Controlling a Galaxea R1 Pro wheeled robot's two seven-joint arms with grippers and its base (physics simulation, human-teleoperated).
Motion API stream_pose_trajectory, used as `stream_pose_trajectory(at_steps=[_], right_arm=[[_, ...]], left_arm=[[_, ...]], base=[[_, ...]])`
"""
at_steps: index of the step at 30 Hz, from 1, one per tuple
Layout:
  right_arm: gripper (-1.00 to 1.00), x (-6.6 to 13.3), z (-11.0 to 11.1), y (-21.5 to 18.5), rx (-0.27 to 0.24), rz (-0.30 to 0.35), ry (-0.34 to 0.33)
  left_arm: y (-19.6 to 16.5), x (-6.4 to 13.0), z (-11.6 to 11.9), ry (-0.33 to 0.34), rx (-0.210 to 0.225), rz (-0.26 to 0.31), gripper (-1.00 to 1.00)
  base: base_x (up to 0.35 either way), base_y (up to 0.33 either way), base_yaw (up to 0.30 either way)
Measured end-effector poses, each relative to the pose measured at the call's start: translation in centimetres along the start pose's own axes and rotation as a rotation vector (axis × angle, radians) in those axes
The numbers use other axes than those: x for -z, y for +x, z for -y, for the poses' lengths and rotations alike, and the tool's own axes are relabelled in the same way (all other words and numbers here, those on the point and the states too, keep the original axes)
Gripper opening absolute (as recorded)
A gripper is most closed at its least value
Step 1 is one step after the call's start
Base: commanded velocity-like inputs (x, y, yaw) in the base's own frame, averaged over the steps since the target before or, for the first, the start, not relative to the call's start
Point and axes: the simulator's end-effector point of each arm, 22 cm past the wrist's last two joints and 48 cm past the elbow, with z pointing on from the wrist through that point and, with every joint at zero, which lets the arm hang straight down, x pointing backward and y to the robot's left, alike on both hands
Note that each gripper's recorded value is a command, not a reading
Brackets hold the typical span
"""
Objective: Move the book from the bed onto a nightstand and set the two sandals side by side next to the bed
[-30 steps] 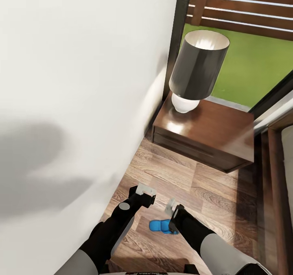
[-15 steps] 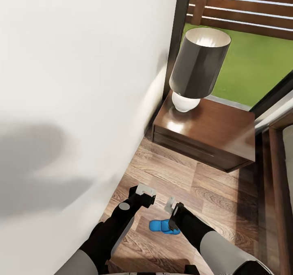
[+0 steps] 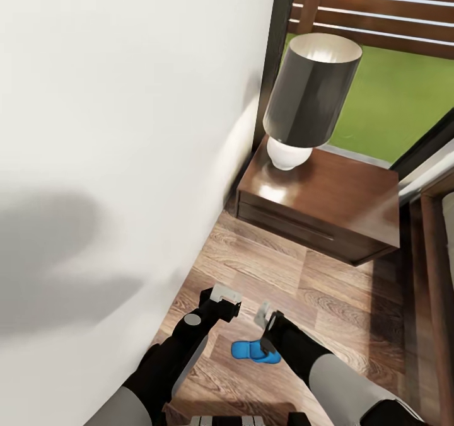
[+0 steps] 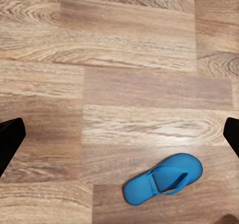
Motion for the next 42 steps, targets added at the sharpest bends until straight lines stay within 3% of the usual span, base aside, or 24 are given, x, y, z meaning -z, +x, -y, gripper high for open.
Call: stream_pose_trajectory(at_steps=[18, 26, 42], right_arm=[[1.00, -2.6, 1.8, -2.4, 0.018, 0.029, 0.023], [1.00, -3.8, 1.7, -2.3, 0.050, -0.027, 0.037], [1.00, -6.8, 0.7, -2.3, 0.071, -0.051, 0.035]], left_arm=[[2.2, -2.6, -0.5, 0.000, 0.000, 0.000, 1.00], [3.3, -3.8, -0.6, 0.002, -0.002, 0.000, 1.00], [5.5, -6.3, -1.0, 0.003, -0.004, 0.000, 1.00]], base=[[0.000, 0.000, 0.000], [0.000, 0.000, 0.000], [0.000, 0.000, 0.000]])
